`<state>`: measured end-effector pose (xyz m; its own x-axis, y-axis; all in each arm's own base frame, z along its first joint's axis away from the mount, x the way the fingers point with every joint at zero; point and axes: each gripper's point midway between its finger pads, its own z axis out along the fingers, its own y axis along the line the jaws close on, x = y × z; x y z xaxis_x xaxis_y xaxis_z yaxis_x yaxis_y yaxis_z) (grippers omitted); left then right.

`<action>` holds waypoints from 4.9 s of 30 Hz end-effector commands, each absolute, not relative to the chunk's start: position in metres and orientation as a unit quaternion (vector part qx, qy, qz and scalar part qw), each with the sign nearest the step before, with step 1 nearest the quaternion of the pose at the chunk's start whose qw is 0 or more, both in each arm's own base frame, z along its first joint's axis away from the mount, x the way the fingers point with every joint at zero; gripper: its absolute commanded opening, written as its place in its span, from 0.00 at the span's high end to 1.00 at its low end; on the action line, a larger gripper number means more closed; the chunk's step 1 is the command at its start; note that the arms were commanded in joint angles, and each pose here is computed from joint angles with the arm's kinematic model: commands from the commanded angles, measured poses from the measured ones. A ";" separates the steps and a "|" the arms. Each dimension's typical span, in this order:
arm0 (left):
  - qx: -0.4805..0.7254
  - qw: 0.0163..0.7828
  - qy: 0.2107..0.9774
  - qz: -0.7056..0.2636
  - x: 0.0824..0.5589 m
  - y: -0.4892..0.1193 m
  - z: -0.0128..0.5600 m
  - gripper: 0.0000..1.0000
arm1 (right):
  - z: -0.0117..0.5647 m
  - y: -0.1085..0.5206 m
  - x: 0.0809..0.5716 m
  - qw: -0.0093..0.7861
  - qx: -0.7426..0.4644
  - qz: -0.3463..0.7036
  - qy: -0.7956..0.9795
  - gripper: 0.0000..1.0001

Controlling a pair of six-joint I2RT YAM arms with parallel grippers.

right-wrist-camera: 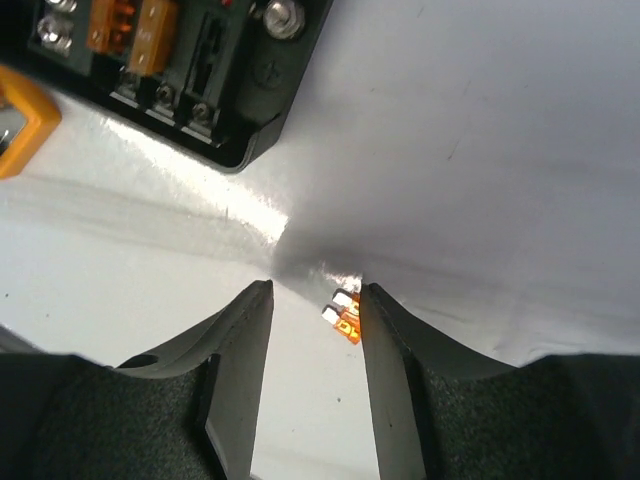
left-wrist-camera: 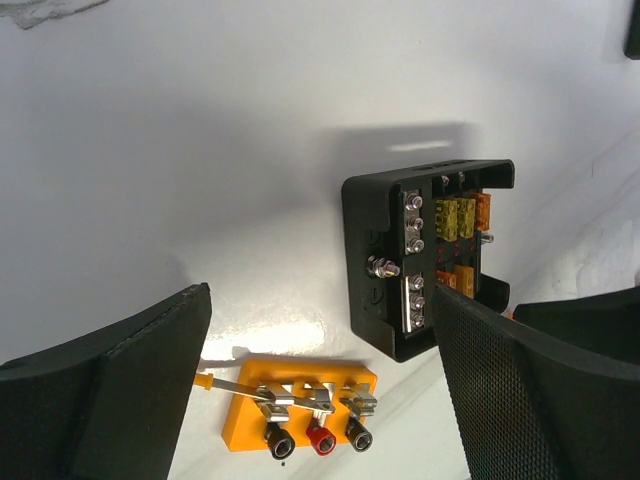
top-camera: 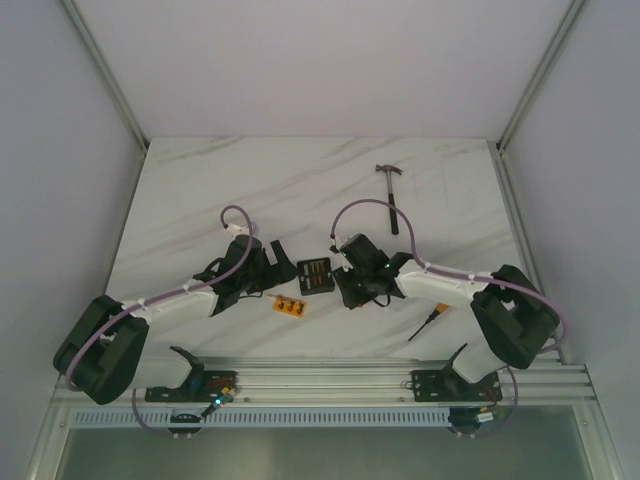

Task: Snap on the fuse box
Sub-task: Adjust the fuse at the center of the board, then pick up the fuse from the center of the board.

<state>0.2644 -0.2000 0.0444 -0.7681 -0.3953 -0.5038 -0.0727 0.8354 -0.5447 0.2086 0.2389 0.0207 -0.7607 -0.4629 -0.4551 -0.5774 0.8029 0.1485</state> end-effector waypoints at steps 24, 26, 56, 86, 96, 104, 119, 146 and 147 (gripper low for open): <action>-0.122 0.312 0.906 -0.259 0.261 -0.199 0.047 0.00 | 0.031 0.221 0.177 0.188 -0.249 0.100 0.945 0.54; -0.122 0.311 0.906 -0.260 0.260 -0.199 0.047 0.00 | 0.024 0.219 0.173 0.176 -0.244 0.097 0.949 0.55; -0.121 0.312 0.904 -0.264 0.260 -0.200 0.049 0.00 | 0.036 0.241 0.187 0.211 -0.258 0.112 0.936 0.58; -0.132 0.305 0.903 -0.273 0.261 -0.197 0.050 0.00 | 0.011 0.241 0.187 0.166 -0.352 0.041 0.920 0.58; -0.133 0.307 0.901 -0.276 0.261 -0.197 0.052 0.00 | 0.014 0.233 0.182 0.150 -0.340 0.027 0.928 0.60; -0.134 0.307 0.900 -0.278 0.260 -0.197 0.053 0.00 | 0.008 0.234 0.182 0.142 -0.338 0.021 0.930 0.61; -0.125 0.302 0.892 -0.312 0.258 -0.208 0.063 0.00 | 0.021 0.238 0.194 0.181 -0.335 0.025 0.924 0.76; -0.079 0.270 0.806 -0.521 0.243 -0.272 0.131 0.49 | 0.128 0.315 0.227 0.377 -0.404 0.192 0.811 0.81; -0.079 0.271 0.806 -0.521 0.243 -0.272 0.131 0.50 | 0.128 0.316 0.227 0.377 -0.405 0.195 0.810 0.81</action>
